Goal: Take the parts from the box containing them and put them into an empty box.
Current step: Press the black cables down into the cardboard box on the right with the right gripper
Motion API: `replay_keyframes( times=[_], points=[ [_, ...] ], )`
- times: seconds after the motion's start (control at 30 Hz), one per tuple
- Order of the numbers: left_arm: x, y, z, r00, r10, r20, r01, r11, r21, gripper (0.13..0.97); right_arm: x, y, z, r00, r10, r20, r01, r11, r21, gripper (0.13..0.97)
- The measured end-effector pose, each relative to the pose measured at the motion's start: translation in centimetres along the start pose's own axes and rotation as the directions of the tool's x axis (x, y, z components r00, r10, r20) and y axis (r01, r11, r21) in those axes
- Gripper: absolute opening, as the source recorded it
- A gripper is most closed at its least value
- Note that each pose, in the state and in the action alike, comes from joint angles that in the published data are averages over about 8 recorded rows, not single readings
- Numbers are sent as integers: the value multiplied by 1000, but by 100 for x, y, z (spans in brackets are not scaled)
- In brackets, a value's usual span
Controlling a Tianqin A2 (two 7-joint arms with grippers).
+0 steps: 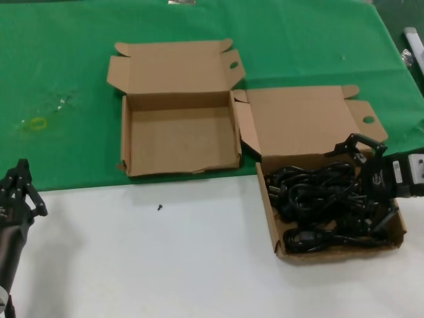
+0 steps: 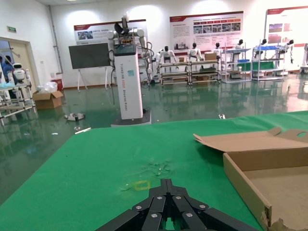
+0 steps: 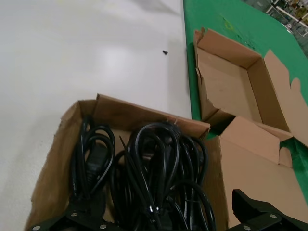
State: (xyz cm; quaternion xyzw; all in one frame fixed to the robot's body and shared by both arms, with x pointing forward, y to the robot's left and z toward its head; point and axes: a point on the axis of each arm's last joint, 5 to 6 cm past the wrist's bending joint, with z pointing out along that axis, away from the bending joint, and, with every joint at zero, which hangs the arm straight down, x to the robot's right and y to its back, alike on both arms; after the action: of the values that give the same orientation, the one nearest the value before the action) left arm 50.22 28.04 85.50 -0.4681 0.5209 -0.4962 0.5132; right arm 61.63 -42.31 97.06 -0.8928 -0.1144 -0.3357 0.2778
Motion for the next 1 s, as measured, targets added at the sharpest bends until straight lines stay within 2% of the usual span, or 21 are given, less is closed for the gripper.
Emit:
replay_keyframes(
  times=[0.33,0.6,0.73,1.0],
  points=[
    [0,0,0,1000,1,0,-1,1000,0,142,6,85,73,1000,-17,-9,17,1000,-19,877],
    [0,0,0,1000,1,0,-1,1000,0,142,10,112,94,1000,-13,-16,12,1000,-23,729],
    [0,0,0,1000,1,0,-1,1000,0,142,10,126,94,1000,-8,-19,8,1000,-24,729],
    [0,0,0,1000,1,0,-1,1000,0,142,5,146,92,1000,4,-18,-5,1000,-24,515]
  ],
)
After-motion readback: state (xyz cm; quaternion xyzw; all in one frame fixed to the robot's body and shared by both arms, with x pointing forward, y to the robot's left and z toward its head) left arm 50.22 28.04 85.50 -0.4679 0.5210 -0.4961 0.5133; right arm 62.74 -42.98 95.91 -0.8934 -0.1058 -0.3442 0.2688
